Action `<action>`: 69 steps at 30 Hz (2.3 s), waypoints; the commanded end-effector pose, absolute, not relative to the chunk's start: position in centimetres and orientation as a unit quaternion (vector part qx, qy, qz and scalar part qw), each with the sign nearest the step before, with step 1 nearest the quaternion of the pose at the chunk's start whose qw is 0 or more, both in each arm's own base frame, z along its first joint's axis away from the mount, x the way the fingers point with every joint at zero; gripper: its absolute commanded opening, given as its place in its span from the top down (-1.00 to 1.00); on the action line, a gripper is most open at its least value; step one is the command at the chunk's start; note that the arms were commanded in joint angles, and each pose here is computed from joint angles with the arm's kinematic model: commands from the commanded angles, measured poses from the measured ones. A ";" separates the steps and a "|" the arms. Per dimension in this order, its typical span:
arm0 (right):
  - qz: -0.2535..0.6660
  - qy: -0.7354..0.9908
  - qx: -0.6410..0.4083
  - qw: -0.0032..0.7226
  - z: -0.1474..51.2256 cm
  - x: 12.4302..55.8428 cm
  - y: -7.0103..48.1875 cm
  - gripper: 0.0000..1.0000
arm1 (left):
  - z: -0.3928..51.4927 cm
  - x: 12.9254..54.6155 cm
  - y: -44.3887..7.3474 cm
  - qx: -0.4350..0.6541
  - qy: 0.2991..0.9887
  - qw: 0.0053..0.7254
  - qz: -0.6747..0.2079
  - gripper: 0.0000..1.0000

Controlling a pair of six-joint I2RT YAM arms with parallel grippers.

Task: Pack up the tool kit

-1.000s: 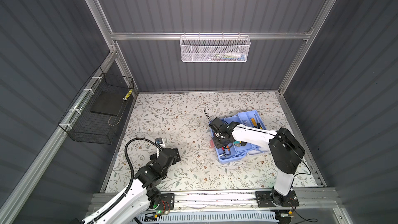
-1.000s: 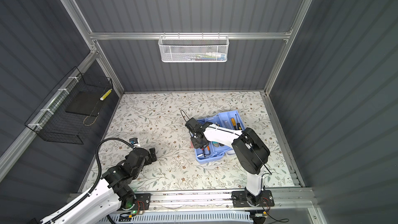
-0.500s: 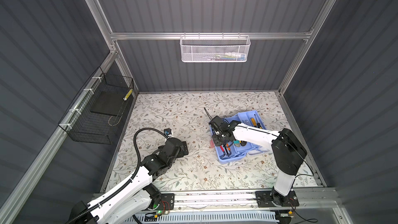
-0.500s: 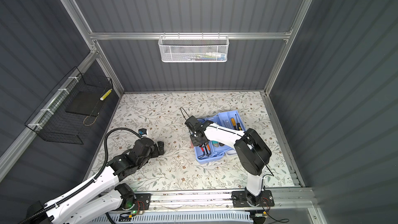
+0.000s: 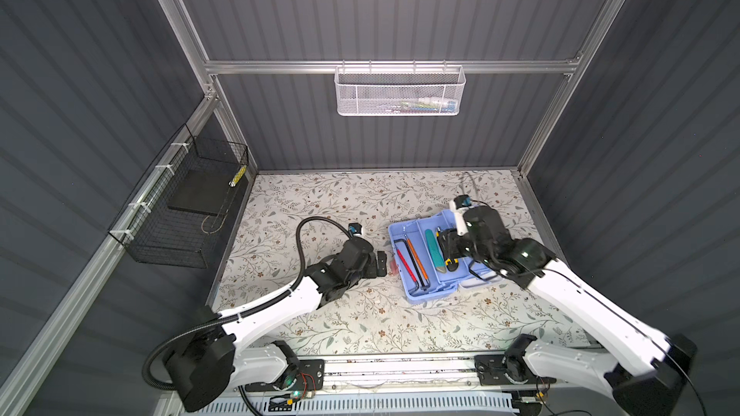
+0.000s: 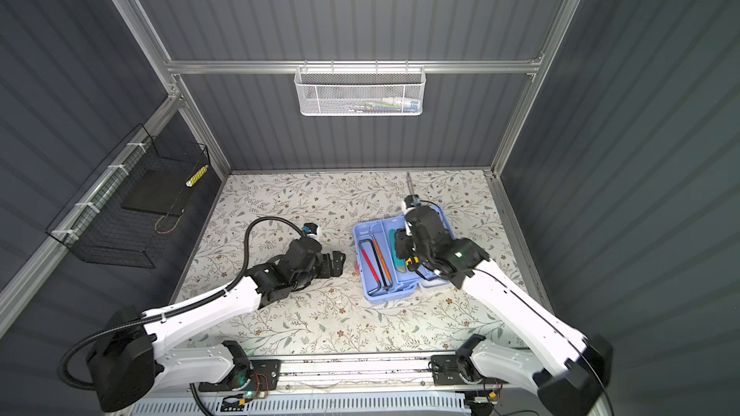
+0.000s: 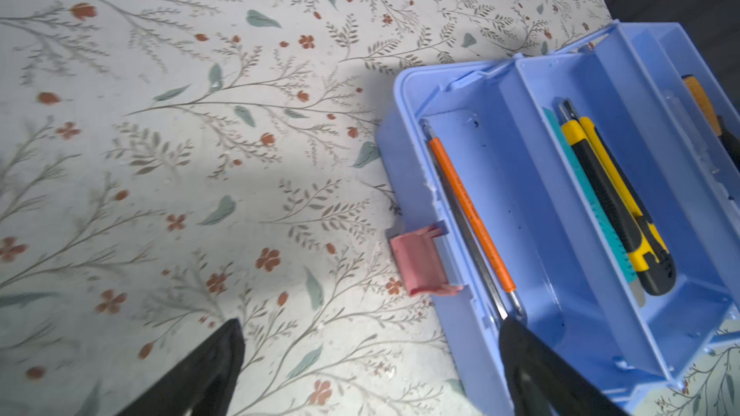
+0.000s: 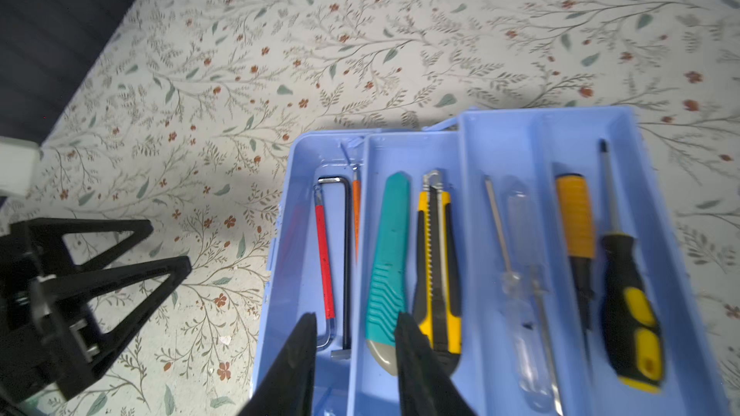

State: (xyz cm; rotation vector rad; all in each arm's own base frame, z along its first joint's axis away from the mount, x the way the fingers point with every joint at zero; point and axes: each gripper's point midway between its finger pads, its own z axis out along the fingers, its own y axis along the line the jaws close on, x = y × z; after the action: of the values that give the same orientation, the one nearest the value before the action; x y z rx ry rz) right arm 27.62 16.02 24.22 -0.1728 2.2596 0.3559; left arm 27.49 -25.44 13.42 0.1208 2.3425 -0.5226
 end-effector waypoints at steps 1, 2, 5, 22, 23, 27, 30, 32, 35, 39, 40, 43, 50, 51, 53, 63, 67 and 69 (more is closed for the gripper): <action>0.152 0.906 -0.036 0.393 22.5 25.9 13.9 0.22 | 14.0 28.7 -28.6 0.069 0.898 0.365 -0.234 -0.99; 0.160 0.905 -0.028 0.394 22.4 25.5 13.5 0.21 | 13.6 29.0 -29.1 0.071 0.900 0.361 -0.232 -0.99; 0.159 0.908 -0.014 0.386 21.5 24.5 12.3 0.19 | 12.2 29.6 -30.3 0.079 0.909 0.343 -0.223 -0.99; 0.184 0.906 0.029 0.380 21.3 24.0 9.6 0.12 | 6.3 30.7 -23.6 0.016 0.955 0.289 -0.071 -0.99; 0.191 0.905 0.029 0.378 21.5 24.1 9.7 0.12 | 6.2 30.8 -22.7 0.005 0.955 0.288 -0.069 -0.99; 0.202 0.903 0.033 0.376 21.8 24.3 9.3 0.11 | 6.5 31.0 -20.1 -0.006 0.954 0.295 -0.057 -0.99; 0.206 0.903 0.049 0.373 21.6 24.9 8.4 0.10 | 6.9 31.0 -18.5 0.003 0.953 0.301 -0.024 -0.99; 0.205 0.904 0.064 0.369 21.5 25.2 7.5 0.11 | 7.3 30.9 -17.6 0.007 0.954 0.301 -0.007 -0.99; 0.202 0.901 0.087 0.373 21.4 25.7 6.1 0.11 | 8.7 31.0 -19.2 0.017 0.948 0.311 -0.063 -0.99; 0.212 0.896 0.110 0.374 21.4 26.3 5.0 0.12 | 11.5 31.3 -22.8 0.023 0.933 0.320 -0.164 -0.99; 0.214 0.895 0.115 0.374 21.3 26.4 4.8 0.12 | 12.0 31.4 -23.5 0.023 0.929 0.320 -0.182 -0.99; 0.211 0.891 0.135 0.378 20.9 26.8 3.8 0.12 | 12.6 31.4 -25.6 0.036 0.924 0.313 -0.217 -0.99; 0.241 0.879 0.160 0.380 21.1 27.1 3.0 0.09 | 11.4 31.1 -30.6 0.093 0.927 0.287 -0.223 -0.99; 0.241 0.878 0.161 0.380 21.1 27.0 2.9 0.09 | 11.0 31.1 -30.9 0.092 0.929 0.282 -0.222 -0.99; 0.244 0.876 0.164 0.382 21.2 26.9 2.9 0.08 | 10.1 31.2 -31.1 0.096 0.934 0.275 -0.207 -0.99; 0.205 0.885 0.177 0.380 20.2 26.3 1.7 0.09 | 6.2 31.4 -27.7 0.075 0.965 0.239 -0.079 -0.99; 0.216 0.886 0.174 0.372 19.8 26.4 2.1 0.09 | 5.3 31.0 -25.9 0.069 0.969 0.231 -0.045 -0.99; 0.220 0.885 0.175 0.371 19.8 26.6 2.2 0.09 | 4.9 31.0 -24.7 0.058 0.972 0.224 -0.037 -0.99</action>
State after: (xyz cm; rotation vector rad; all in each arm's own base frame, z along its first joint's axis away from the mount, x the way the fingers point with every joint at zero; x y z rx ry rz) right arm 26.63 2.09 20.17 0.4516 2.2591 0.5585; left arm 31.64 -28.78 6.81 0.2012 2.6067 -0.2965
